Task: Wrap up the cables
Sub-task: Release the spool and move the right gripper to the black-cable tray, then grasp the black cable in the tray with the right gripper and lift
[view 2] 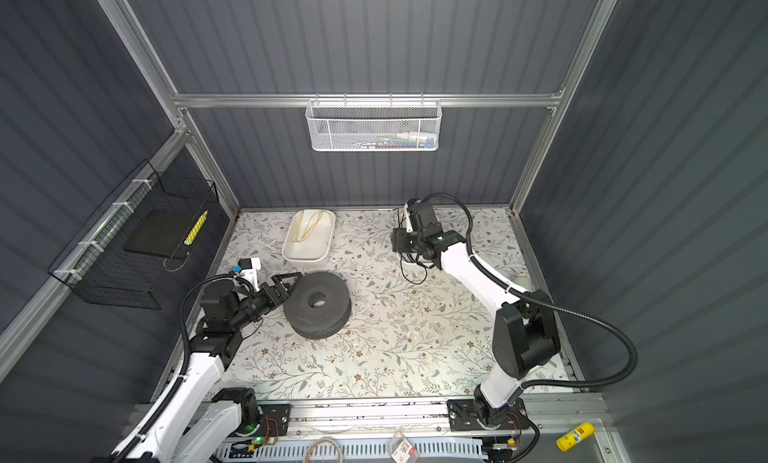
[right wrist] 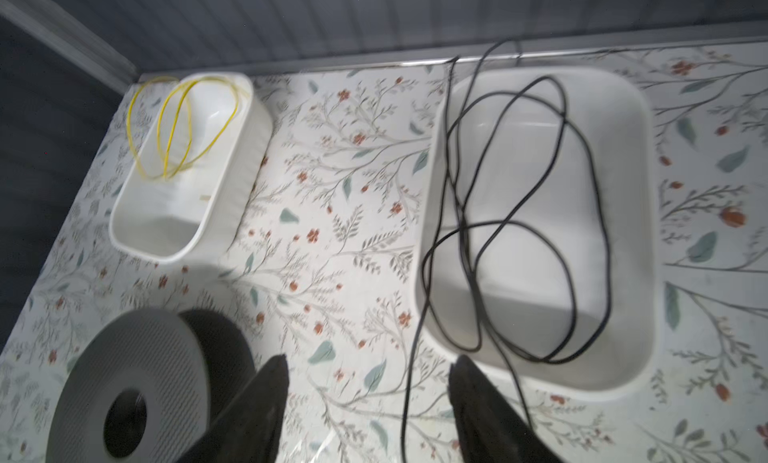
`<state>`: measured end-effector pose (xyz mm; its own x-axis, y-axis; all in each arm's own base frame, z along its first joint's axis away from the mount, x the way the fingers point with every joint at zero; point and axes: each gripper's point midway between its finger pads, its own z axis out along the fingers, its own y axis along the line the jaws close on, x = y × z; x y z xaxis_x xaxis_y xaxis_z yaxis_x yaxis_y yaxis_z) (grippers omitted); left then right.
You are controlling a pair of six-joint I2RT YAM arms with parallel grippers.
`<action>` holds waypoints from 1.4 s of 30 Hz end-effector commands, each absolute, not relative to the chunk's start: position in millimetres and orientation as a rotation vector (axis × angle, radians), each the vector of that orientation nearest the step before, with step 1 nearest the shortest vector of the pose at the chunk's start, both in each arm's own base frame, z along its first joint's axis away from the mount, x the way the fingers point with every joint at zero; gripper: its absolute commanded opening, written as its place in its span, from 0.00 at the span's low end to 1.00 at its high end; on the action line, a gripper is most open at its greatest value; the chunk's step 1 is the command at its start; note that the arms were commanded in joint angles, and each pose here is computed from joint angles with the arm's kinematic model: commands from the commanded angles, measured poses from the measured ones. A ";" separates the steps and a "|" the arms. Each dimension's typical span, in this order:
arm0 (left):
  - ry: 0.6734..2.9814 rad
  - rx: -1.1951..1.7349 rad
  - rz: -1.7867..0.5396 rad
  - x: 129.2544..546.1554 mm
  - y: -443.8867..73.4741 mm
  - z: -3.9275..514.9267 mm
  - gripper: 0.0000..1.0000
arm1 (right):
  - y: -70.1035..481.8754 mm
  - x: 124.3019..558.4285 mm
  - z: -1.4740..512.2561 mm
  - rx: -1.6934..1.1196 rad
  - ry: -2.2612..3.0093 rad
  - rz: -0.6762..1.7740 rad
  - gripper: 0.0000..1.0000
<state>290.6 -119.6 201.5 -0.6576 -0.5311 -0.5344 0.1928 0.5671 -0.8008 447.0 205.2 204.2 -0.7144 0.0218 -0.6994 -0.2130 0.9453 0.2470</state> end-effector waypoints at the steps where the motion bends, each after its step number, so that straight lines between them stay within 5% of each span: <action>1: 1.995 -0.199 -1.221 291.7 -131.3 211.9 0.90 | 188.8 460.0 160.5 -0.238 2.505 0.280 0.71; 11: 2.155 -0.050 -1.092 290.2 -162.4 198.3 0.88 | 180.1 509.1 101.4 -0.270 2.674 0.336 0.82; 27: 2.167 -0.018 -1.107 303.3 -170.5 193.4 0.88 | 173.4 524.6 28.9 -0.269 2.803 0.248 0.78; 33: 2.180 -0.016 -1.090 306.6 -169.8 189.3 0.89 | 165.3 533.1 17.7 -0.260 2.811 0.168 0.62; 42: 2.195 -0.001 -1.072 313.3 -170.9 188.4 0.89 | 173.1 550.2 32.8 -0.249 2.745 0.207 0.07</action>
